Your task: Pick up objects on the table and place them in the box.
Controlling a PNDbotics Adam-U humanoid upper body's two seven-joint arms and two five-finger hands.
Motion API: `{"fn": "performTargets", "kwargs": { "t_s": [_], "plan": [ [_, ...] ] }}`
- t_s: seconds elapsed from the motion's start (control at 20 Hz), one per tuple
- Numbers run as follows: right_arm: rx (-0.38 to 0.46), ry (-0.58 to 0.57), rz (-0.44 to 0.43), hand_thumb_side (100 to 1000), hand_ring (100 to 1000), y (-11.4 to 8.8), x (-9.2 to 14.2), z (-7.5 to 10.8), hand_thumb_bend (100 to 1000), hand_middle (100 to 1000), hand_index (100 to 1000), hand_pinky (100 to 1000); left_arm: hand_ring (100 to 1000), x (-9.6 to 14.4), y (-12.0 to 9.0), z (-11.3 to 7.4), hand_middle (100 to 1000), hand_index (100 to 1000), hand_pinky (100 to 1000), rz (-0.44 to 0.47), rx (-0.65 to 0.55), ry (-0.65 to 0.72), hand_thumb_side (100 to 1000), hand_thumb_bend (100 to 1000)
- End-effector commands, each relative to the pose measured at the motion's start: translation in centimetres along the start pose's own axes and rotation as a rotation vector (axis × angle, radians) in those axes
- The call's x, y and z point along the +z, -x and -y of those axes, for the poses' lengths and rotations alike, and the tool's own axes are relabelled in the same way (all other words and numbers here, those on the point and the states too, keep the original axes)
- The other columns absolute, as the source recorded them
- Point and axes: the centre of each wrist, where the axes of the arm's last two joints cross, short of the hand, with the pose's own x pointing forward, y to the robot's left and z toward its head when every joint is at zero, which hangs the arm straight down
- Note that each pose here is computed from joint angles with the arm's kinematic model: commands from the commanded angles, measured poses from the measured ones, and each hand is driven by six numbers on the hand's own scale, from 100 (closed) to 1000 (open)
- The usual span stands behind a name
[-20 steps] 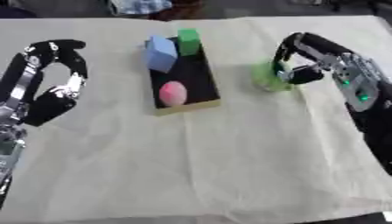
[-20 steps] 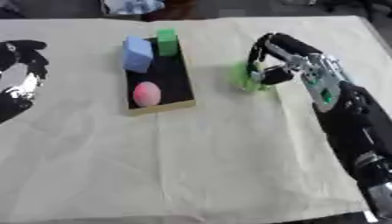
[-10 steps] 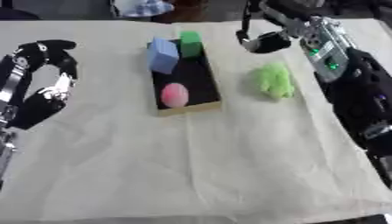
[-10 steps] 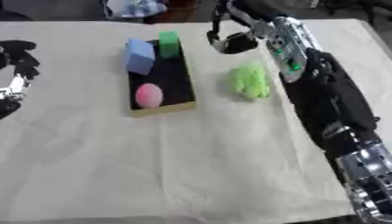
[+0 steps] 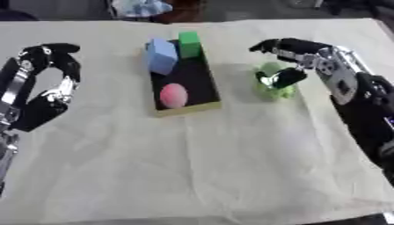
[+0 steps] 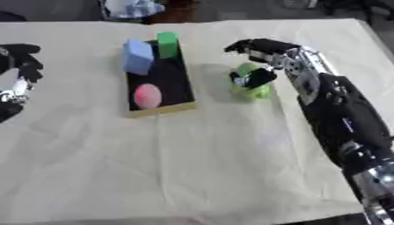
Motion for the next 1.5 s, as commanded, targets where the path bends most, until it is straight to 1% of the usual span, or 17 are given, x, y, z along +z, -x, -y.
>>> {"fn": "performTargets", "kwargs": {
  "t_s": [0.05, 0.1, 0.15, 0.2, 0.35, 0.4, 0.45, 0.5, 0.6, 0.65, 0.7, 0.75, 0.85, 1.0, 1.2, 1.4, 1.5],
  "plan": [
    [0.058, -0.006, -0.059, 567, 942, 1.1, 1.1, 1.2, 100, 966, 995, 897, 544, -0.1, -0.2, -0.7, 552, 806, 725, 0.013, -0.025, -0.001, 636, 100],
    [0.062, -0.022, -0.066, 606, 940, 1.2, 1.1, 0.8, 100, 963, 996, 895, 544, -0.1, -0.2, -0.6, 551, 806, 725, 0.012, -0.025, -0.001, 636, 100],
    [0.065, -0.042, -0.066, 694, 937, 1.3, 1.0, 0.4, 100, 958, 995, 893, 544, 0.0, -0.2, -0.6, 551, 806, 725, 0.011, -0.025, 0.0, 637, 100],
    [0.068, -0.061, -0.061, 760, 934, 1.3, 0.9, 0.1, 100, 948, 992, 891, 544, 0.0, -0.2, -0.6, 551, 806, 725, 0.011, -0.024, 0.001, 637, 100],
    [0.08, -0.128, -0.027, 852, 921, 1.2, 0.5, -0.8, 100, 920, 977, 885, 544, 0.0, -0.1, -0.5, 551, 806, 725, 0.009, -0.024, 0.003, 638, 100],
    [0.087, -0.152, -0.016, 844, 917, 1.2, 0.4, -1.0, 100, 907, 974, 884, 544, 0.0, -0.1, -0.5, 551, 806, 725, 0.009, -0.024, 0.004, 638, 100],
    [0.096, -0.172, -0.006, 789, 902, 1.1, 0.4, -1.2, 100, 848, 960, 876, 544, 0.0, -0.2, -0.5, 551, 806, 725, 0.01, -0.024, 0.005, 639, 100],
    [0.106, -0.191, 0.003, 760, 891, 1.1, 0.3, -1.3, 100, 815, 943, 869, 544, 0.0, -0.1, -0.5, 551, 806, 725, 0.01, -0.024, 0.006, 639, 100],
    [0.117, -0.205, 0.012, 551, 836, 1.1, 0.3, -1.4, 100, 658, 839, 845, 544, 0.0, -0.1, -0.5, 551, 806, 724, 0.008, -0.023, 0.007, 640, 100],
    [0.12, -0.2, 0.013, 387, 802, 1.1, 0.4, -1.4, 100, 578, 761, 827, 544, 0.1, -0.1, -0.5, 551, 806, 724, 0.007, -0.023, 0.007, 640, 100],
    [0.123, -0.184, 0.012, 306, 777, 1.1, 0.4, -1.2, 100, 520, 694, 813, 544, 0.1, -0.1, -0.5, 551, 806, 724, 0.007, -0.023, 0.006, 640, 100],
    [0.124, -0.155, 0.012, 294, 742, 1.0, 0.5, -1.0, 100, 448, 595, 793, 543, 0.1, -0.1, -0.5, 551, 806, 724, 0.006, -0.023, 0.006, 639, 100],
    [0.122, -0.081, 0.016, 273, 665, 0.9, 0.5, -0.4, 100, 331, 472, 754, 543, 0.1, -0.1, -0.4, 551, 806, 724, 0.005, -0.021, 0.004, 639, 100],
    [0.119, 0.058, 0.029, 244, 590, 0.4, 0.6, 1.1, 100, 246, 389, 722, 543, 0.1, -0.1, -0.4, 551, 806, 724, 0.006, -0.019, 0.002, 637, 100],
    [0.119, 0.216, 0.06, 225, 566, -0.8, 0.4, 3.9, 100, 227, 373, 714, 543, 0.1, -0.1, -0.4, 551, 806, 724, 0.007, -0.016, 0.0, 636, 100],
    [0.138, 0.308, 0.106, 216, 560, -3.0, -0.6, 6.7, 100, 224, 372, 712, 544, 0.0, -0.2, -0.4, 551, 806, 724, 0.011, -0.009, 0.0, 636, 100],
    [0.137, 0.336, 0.128, 210, 556, -4.3, -1.6, 7.5, 100, 222, 371, 711, 544, 0.0, -0.2, -0.3, 552, 806, 724, 0.014, -0.006, 0.002, 634, 100]
  ]
}}
